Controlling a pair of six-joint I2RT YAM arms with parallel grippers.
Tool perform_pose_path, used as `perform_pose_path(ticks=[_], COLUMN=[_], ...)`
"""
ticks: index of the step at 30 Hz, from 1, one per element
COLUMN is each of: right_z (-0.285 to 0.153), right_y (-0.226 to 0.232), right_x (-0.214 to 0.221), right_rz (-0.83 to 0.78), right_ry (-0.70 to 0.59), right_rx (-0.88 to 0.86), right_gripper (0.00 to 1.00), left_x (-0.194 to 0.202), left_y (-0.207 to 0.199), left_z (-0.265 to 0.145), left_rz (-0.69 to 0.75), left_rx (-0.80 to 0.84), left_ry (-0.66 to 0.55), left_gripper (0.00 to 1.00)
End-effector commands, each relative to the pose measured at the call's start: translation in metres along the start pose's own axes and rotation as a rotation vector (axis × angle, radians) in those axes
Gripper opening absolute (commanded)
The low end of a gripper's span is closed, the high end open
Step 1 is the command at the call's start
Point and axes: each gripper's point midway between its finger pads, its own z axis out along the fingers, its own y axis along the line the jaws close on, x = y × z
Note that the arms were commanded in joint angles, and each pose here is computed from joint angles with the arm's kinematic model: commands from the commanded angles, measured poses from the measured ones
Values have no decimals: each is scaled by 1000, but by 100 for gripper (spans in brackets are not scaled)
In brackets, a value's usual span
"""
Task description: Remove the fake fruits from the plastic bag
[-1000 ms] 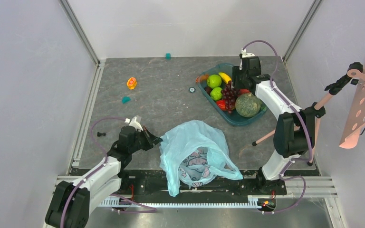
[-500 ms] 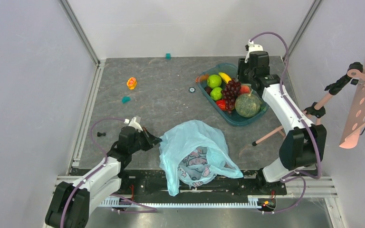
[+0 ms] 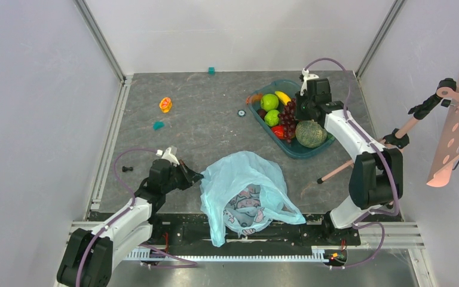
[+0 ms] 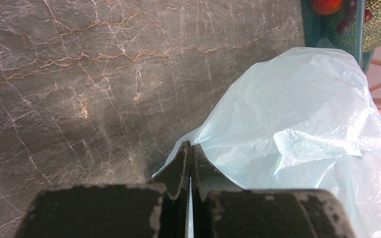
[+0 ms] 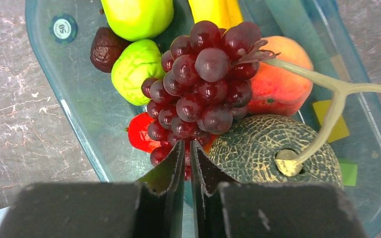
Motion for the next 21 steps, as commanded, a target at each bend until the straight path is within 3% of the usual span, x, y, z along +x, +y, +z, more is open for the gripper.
perform_pose_path(ticks=[1,7,13,21], right_z=[14,45,68,62], right_y=[8,7,14,28], right_x=[1,-10,-44,-73], right_rz=[14,2,-21,-47], right_ry=[4,29,-10,-94], right_rx=[-39,-22,-38,-92], right_gripper=[10,11,20,30], left_x=[-2,-1,0,-1], left_y=[-1,1,2,3], left_z=[1,0,-1,-2], left_rz=[-4,-11,-13,-13], left_rx=[2,-4,-10,-15], left_ry=[-9,-10,-11,-14], left_gripper=[2,2,2,2])
